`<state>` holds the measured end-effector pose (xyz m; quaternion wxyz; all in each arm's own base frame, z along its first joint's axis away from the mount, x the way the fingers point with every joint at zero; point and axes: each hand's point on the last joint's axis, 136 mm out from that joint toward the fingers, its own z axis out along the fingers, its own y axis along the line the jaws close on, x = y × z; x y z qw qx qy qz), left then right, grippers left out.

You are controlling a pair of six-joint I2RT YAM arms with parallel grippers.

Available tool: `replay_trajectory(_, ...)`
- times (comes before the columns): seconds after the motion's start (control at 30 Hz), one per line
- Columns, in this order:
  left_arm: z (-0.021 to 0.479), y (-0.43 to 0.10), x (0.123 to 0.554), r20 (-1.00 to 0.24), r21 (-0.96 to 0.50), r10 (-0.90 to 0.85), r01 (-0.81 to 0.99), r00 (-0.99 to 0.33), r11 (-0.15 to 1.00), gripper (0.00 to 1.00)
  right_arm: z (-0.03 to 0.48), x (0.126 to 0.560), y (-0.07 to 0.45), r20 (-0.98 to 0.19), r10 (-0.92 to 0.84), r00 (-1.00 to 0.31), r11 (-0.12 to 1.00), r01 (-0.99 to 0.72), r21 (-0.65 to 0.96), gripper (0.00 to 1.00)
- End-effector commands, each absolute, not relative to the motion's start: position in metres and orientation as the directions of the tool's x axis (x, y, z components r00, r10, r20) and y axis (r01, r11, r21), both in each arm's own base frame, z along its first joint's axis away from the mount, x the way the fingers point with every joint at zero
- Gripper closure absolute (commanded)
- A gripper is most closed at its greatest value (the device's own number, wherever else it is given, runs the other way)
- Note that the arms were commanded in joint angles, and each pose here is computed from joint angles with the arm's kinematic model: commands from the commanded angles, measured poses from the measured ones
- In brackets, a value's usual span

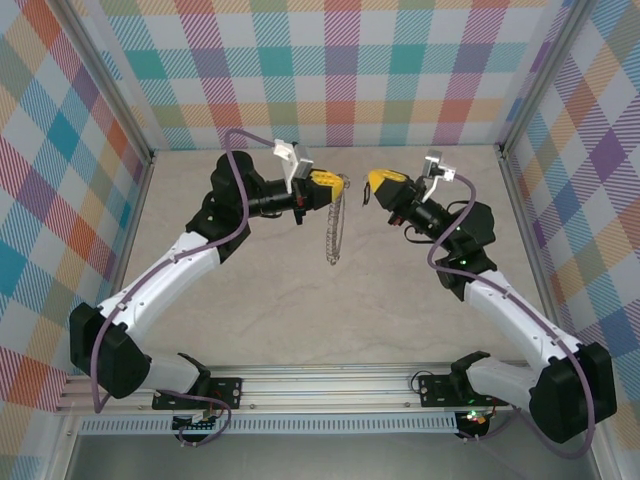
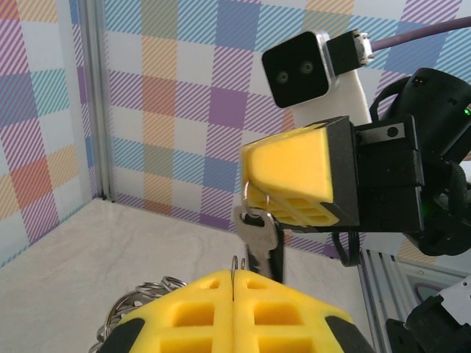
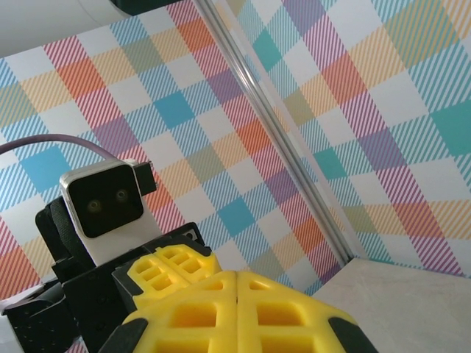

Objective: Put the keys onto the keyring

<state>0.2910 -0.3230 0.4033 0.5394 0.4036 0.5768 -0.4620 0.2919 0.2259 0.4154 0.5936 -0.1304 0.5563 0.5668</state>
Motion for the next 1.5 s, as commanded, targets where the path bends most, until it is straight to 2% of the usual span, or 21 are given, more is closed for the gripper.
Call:
replay_trajectory(0.0, 0.434, -0.327, 0.279, -0.996, -0.041, -0.089, 0.979, -0.024, 0.199, 1.0, 0.433, 0.284, 0.229, -0.801, 0.549, -0.239, 0.27, -0.856, 0.44, 1.0)
replay_trajectory(0.4, 0.435, -0.333, 0.278, -0.996, -0.049, -0.083, 0.982, -0.034, 0.183, 1.0, 0.433, 0.281, 0.244, -0.805, 0.533, -0.261, 0.229, -0.871, 0.434, 1.0)
replay_trajectory(0.8, 0.431, -0.335, 0.28, -0.996, -0.055, -0.075, 0.98, -0.041, 0.191, 1.0, 0.439, 0.273, 0.243, -0.813, 0.531, -0.239, 0.234, -0.88, 0.412, 1.0)
replay_trajectory(0.97, 0.432, -0.335, 0.28, -0.996, -0.053, -0.077, 0.981, -0.039, 0.189, 1.0, 0.44, 0.274, 0.24, -0.813, 0.536, -0.227, 0.255, -0.875, 0.413, 1.0)
replay_trajectory(1.23, 0.439, -0.329, 0.278, -0.996, -0.043, -0.087, 0.976, -0.024, 0.215, 1.0, 0.432, 0.279, 0.224, -0.816, 0.55, -0.179, 0.369, -0.824, 0.429, 1.0)
replay_trajectory(1.47, 0.437, -0.329, 0.279, -0.996, -0.049, -0.085, 0.974, -0.03, 0.222, 1.0, 0.438, 0.267, 0.231, -0.827, 0.526, -0.2, 0.31, -0.86, 0.406, 1.0)
